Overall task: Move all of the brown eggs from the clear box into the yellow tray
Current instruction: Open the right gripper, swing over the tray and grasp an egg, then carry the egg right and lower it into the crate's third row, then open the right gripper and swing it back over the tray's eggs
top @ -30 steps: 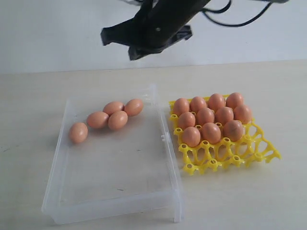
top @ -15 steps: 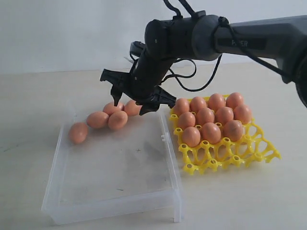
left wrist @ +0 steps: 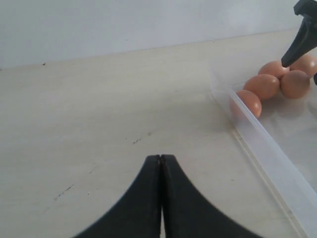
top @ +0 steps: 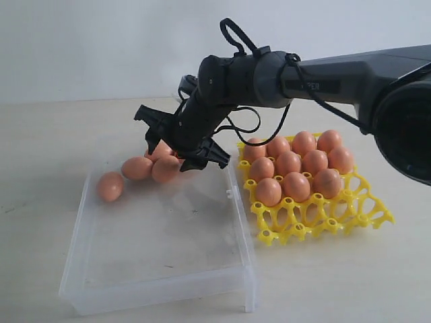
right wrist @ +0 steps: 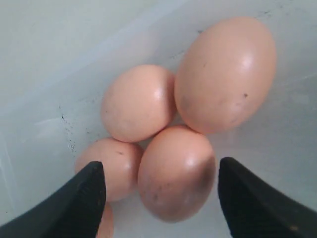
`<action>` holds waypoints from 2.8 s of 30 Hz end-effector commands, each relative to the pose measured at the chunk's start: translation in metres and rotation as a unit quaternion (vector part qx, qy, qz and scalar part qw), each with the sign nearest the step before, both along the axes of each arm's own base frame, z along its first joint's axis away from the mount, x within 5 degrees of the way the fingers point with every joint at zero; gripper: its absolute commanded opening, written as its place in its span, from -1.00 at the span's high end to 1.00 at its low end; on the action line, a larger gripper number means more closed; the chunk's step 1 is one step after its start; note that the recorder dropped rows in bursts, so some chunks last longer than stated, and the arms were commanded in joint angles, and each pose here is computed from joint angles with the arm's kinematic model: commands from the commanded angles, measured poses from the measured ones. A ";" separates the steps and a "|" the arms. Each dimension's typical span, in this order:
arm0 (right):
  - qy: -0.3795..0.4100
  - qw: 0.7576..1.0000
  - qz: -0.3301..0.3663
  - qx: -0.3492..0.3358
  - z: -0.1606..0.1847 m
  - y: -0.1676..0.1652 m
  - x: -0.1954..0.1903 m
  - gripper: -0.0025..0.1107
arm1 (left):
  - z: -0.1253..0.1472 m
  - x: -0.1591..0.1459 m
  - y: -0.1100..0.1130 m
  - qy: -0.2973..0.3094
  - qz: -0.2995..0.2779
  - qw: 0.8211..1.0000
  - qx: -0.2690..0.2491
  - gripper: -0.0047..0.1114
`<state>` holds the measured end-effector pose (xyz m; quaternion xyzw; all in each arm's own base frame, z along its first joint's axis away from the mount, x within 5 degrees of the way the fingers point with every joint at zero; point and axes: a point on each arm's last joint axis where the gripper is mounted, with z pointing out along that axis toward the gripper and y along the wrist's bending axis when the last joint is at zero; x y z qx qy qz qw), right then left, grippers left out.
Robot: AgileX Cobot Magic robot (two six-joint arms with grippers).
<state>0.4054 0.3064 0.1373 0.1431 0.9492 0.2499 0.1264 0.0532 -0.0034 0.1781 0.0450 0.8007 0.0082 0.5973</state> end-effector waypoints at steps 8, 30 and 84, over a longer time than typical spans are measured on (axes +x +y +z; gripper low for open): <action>0.011 1.000 -0.003 -0.002 -0.019 0.004 0.005 0.11 | 0.003 0.000 0.000 -0.009 0.000 1.000 -0.004 0.92; -0.392 0.916 0.085 -0.015 0.126 -0.058 -0.041 0.96 | 0.003 0.000 0.000 -0.009 0.000 1.000 -0.004 0.92; -0.339 0.905 0.056 -0.251 -0.013 -0.267 -0.110 0.96 | 0.003 0.000 0.000 -0.009 0.000 1.000 -0.004 0.92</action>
